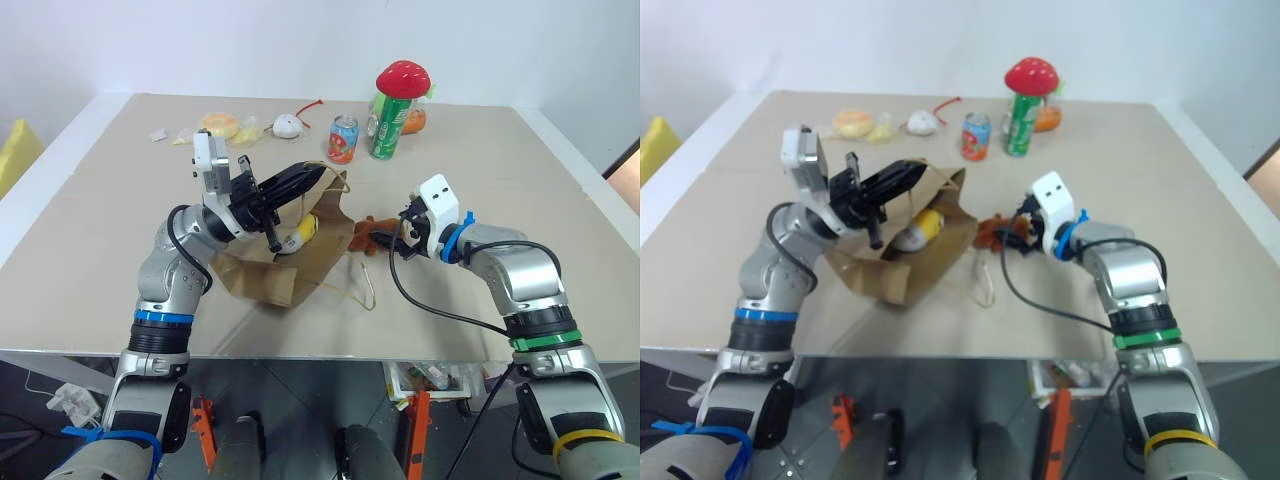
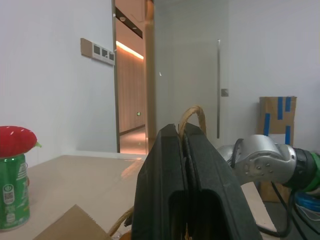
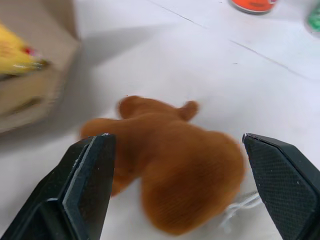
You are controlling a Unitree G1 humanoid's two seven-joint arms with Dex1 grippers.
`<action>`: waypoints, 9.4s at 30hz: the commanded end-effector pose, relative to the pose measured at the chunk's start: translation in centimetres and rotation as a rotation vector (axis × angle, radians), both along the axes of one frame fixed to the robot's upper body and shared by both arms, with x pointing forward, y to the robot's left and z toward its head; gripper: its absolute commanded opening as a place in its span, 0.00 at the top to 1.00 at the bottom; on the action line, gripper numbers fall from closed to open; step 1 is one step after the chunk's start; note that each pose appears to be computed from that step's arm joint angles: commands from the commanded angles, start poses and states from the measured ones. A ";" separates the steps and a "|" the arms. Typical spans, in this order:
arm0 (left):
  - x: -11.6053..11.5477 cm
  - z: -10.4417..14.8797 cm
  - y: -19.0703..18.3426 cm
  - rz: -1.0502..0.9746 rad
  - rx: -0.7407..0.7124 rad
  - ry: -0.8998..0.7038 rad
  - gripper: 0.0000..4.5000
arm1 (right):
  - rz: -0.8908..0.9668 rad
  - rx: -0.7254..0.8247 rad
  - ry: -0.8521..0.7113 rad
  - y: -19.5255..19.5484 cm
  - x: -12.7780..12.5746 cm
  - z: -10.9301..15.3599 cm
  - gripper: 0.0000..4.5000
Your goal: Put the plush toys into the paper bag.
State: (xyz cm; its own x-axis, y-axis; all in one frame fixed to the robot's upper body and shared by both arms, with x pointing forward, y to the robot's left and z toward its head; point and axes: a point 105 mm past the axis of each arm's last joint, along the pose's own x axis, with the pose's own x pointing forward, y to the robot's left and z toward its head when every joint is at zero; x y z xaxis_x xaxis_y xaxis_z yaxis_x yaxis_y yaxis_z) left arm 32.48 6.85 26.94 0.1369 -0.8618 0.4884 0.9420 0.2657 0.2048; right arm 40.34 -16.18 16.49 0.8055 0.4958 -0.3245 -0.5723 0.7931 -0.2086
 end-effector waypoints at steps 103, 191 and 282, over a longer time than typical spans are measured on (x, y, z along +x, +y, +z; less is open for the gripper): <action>-0.4 1.6 0.2 0.000 -0.023 -0.059 1.00 | 0.281 0.102 0.194 4.7 -6.5 -2.0 0.10; 1.1 4.4 8.9 -0.188 -0.164 0.517 0.36 | 0.252 0.492 -0.145 3.1 -4.2 15.2 0.66; 1.5 -8.5 2.7 0.231 0.440 0.197 0.04 | 0.497 0.229 -0.042 11.5 -7.1 5.6 1.00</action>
